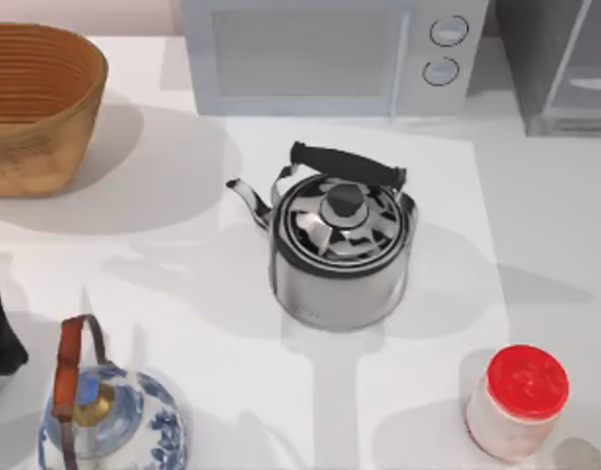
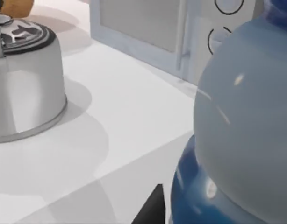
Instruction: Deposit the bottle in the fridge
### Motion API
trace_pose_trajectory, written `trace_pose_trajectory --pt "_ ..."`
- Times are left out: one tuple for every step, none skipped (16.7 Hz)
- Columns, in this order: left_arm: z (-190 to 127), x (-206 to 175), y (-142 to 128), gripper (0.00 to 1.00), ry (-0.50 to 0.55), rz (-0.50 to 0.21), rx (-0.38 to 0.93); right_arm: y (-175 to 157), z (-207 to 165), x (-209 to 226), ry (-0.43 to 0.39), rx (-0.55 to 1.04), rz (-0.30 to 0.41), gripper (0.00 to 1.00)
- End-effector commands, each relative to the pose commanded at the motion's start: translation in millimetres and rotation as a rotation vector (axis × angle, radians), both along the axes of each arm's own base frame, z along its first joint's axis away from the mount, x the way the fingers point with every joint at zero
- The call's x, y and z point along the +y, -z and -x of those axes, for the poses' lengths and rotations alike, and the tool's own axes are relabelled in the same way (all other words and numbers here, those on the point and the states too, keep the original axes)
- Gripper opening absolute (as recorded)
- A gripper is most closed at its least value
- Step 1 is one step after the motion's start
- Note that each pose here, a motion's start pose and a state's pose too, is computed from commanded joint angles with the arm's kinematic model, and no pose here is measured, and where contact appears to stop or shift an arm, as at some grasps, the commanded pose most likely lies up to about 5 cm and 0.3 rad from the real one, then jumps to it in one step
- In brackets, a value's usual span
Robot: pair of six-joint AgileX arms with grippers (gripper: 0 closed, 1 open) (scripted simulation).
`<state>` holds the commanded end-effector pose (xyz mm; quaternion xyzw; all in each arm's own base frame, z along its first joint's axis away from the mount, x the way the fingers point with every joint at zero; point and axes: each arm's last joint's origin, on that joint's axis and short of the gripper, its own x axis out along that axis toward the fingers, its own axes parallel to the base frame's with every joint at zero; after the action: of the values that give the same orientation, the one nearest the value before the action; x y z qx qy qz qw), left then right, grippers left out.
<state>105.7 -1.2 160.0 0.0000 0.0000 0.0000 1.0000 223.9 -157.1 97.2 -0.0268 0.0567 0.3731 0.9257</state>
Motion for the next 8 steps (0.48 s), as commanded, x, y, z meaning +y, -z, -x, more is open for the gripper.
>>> trace_pose_trajectory --pt "0.0 0.0 0.0 1.0 0.0 0.0 0.0 -0.9 2.1 -0.3 -0.002 -0.003 -0.005 0.01" --pt "0.0 0.0 0.0 1.0 0.0 0.0 0.0 -1.9 3.6 -0.3 -0.003 -0.005 -0.007 0.01" --pt "0.0 0.0 0.0 1.0 0.0 0.0 0.0 -2.5 4.5 -0.2 -0.004 -0.008 -0.007 0.01" --pt "0.0 0.0 0.0 1.0 0.0 0.0 0.0 -2.7 4.8 -0.1 -0.004 -0.008 -0.007 0.01" --pt "0.0 0.0 0.0 1.0 0.0 0.0 0.0 -2.7 4.8 -0.1 -0.004 -0.008 -0.007 0.01" --pt "0.0 0.0 0.0 1.0 0.0 0.0 0.0 -2.7 4.8 -0.1 -0.004 -0.008 -0.007 0.01" --pt "0.0 0.0 0.0 1.0 0.0 0.0 0.0 -2.7 4.8 -0.1 -0.004 -0.008 -0.007 0.01" --pt "0.0 0.0 0.0 1.0 0.0 0.0 0.0 -4.9 5.4 20.3 -0.06 -0.009 -0.006 0.01"
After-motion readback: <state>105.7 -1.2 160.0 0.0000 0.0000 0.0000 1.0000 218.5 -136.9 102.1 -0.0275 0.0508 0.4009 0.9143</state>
